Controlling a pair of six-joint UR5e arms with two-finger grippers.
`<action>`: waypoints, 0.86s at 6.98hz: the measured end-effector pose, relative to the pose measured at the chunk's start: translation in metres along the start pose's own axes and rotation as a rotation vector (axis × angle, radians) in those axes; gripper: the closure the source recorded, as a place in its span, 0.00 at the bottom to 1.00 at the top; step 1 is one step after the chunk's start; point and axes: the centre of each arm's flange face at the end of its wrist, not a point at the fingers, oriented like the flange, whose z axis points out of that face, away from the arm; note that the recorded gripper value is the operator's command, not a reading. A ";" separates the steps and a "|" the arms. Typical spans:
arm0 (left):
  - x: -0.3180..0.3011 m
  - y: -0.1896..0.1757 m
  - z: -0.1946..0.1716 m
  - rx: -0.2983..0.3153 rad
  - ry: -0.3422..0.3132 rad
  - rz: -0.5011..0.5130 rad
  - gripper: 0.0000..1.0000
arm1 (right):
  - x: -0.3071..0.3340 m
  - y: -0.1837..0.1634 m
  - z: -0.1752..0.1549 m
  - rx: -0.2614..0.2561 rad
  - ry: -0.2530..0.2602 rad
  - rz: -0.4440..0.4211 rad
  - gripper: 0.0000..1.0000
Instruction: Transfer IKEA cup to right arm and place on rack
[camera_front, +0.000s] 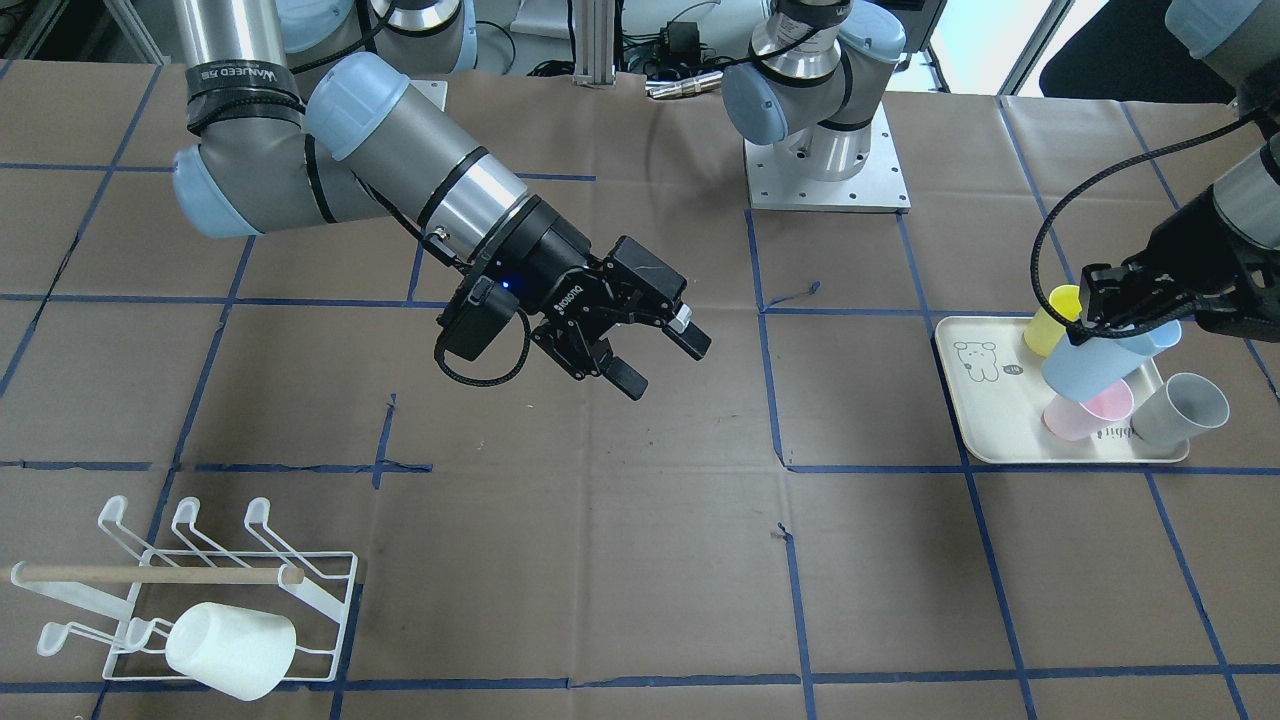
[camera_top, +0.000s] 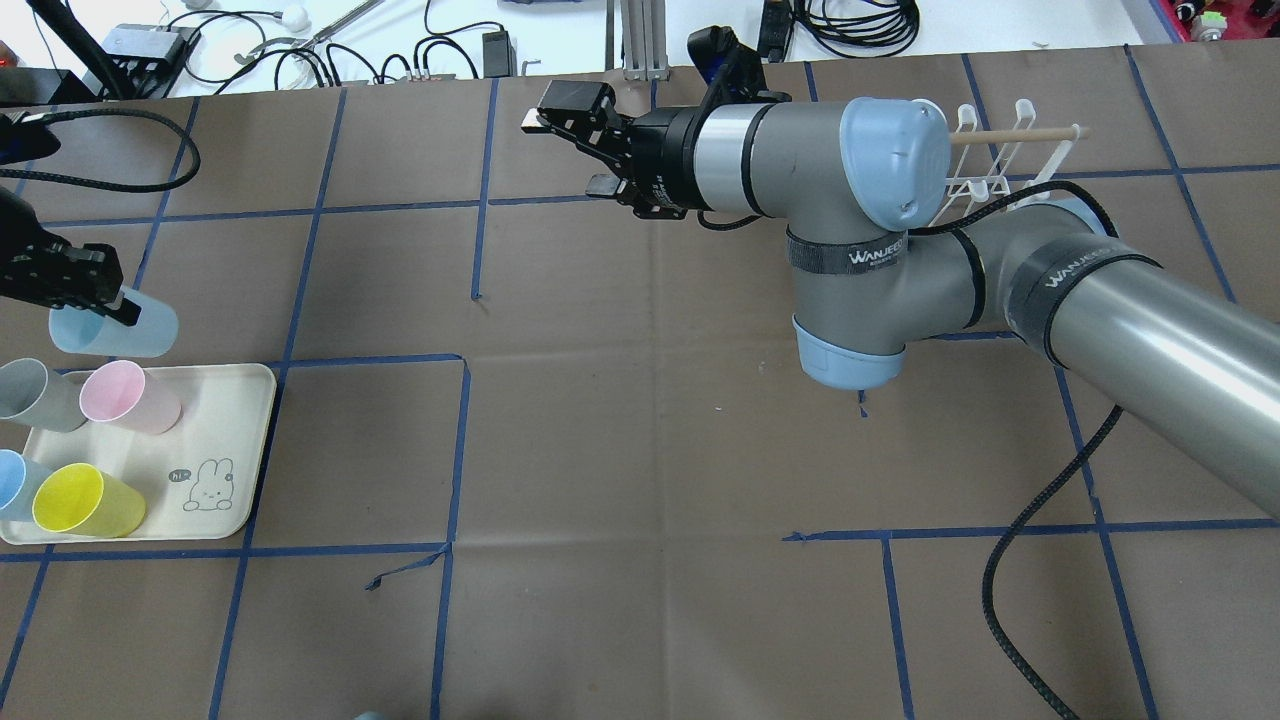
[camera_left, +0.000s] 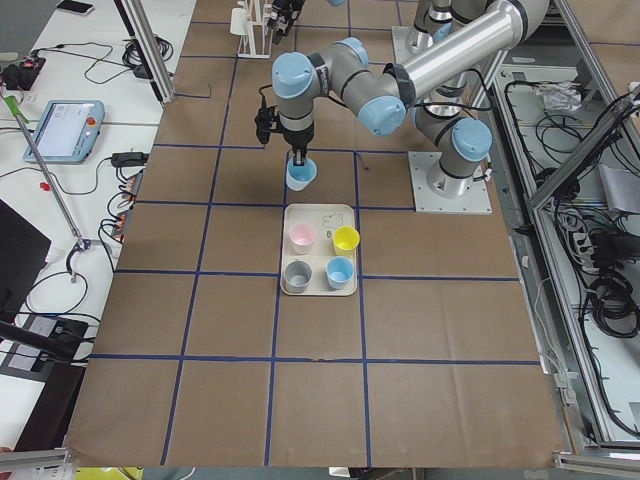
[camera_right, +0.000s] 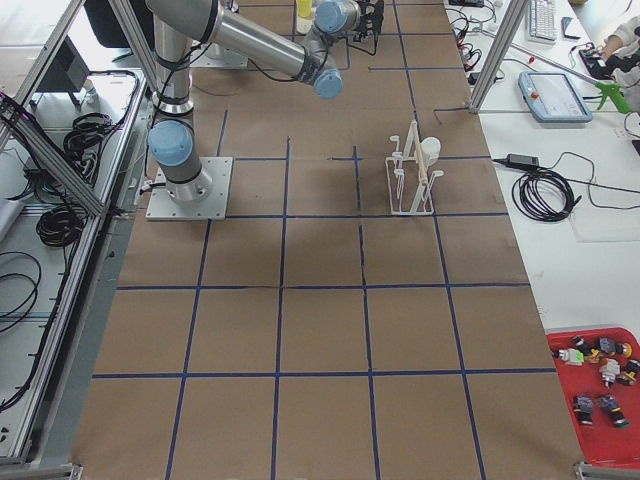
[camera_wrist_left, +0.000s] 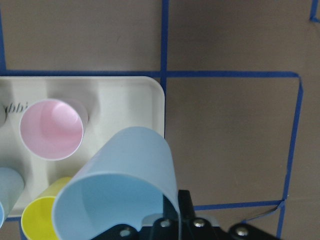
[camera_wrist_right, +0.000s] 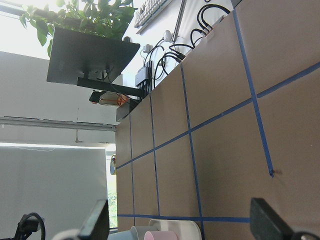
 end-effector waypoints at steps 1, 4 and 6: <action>0.001 -0.028 0.007 0.096 0.045 0.074 1.00 | 0.001 0.000 0.000 -0.006 -0.002 0.015 0.00; 0.038 -0.088 0.024 0.431 0.175 0.321 1.00 | 0.003 -0.004 -0.003 -0.001 -0.005 0.047 0.02; 0.059 -0.094 0.037 0.586 0.305 0.477 1.00 | 0.003 -0.006 -0.006 0.015 -0.021 0.082 0.02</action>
